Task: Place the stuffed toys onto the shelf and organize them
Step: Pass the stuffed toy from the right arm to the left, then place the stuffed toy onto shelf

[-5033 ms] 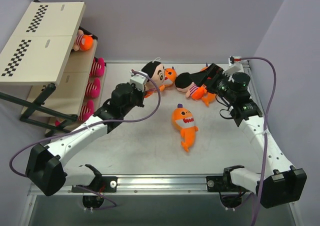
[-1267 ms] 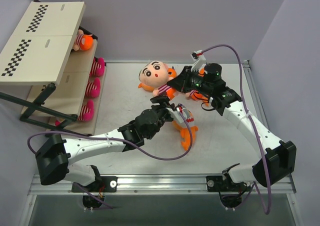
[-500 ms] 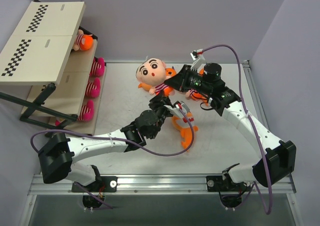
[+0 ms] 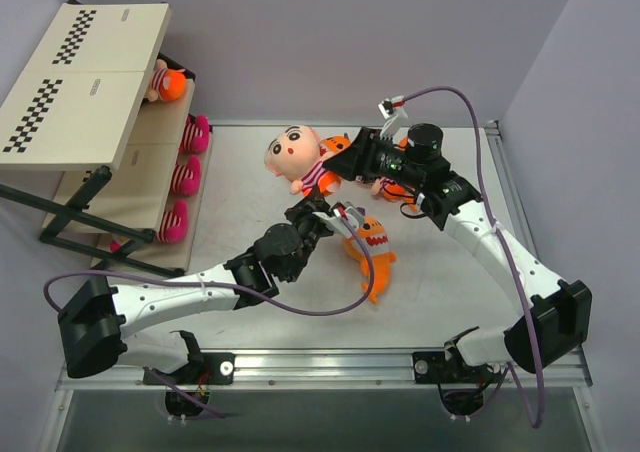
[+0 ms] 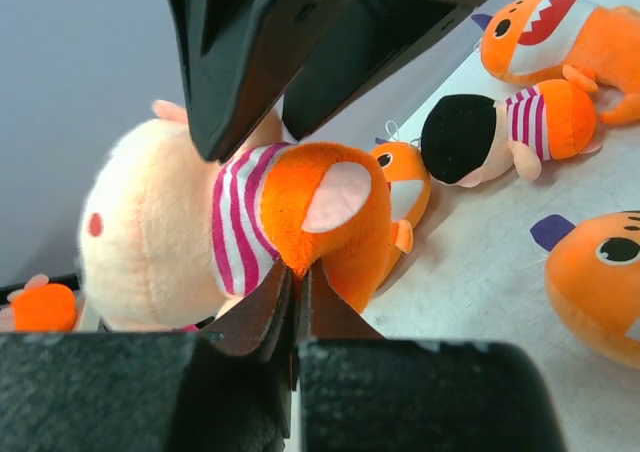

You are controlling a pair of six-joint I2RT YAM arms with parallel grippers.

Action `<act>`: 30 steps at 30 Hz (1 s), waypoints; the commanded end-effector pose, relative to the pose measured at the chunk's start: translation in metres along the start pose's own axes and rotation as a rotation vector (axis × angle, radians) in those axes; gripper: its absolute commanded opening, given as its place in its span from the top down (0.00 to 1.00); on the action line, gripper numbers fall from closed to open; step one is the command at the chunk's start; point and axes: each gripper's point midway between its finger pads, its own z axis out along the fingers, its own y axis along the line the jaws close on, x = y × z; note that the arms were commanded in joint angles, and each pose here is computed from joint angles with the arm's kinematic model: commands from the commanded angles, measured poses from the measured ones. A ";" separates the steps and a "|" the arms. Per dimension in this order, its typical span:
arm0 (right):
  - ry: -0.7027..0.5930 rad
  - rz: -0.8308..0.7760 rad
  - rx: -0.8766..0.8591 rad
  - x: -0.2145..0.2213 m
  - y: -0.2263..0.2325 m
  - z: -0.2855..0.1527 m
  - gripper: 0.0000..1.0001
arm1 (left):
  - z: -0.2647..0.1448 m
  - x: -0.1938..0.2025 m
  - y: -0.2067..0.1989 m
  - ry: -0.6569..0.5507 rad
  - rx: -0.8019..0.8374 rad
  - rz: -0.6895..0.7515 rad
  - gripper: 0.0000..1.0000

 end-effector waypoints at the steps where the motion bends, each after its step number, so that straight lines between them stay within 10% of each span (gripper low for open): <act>1: -0.060 -0.091 -0.063 -0.034 0.022 -0.007 0.53 | -0.009 -0.004 0.021 0.002 -0.039 -0.096 0.97; 10: -0.189 -0.122 0.015 -0.090 0.000 -0.043 0.12 | -0.019 0.000 0.040 0.024 -0.060 -0.173 0.98; 30: -0.131 -0.156 0.277 -0.062 -0.059 -0.083 0.01 | 0.007 0.080 0.187 0.467 -0.354 -0.094 0.98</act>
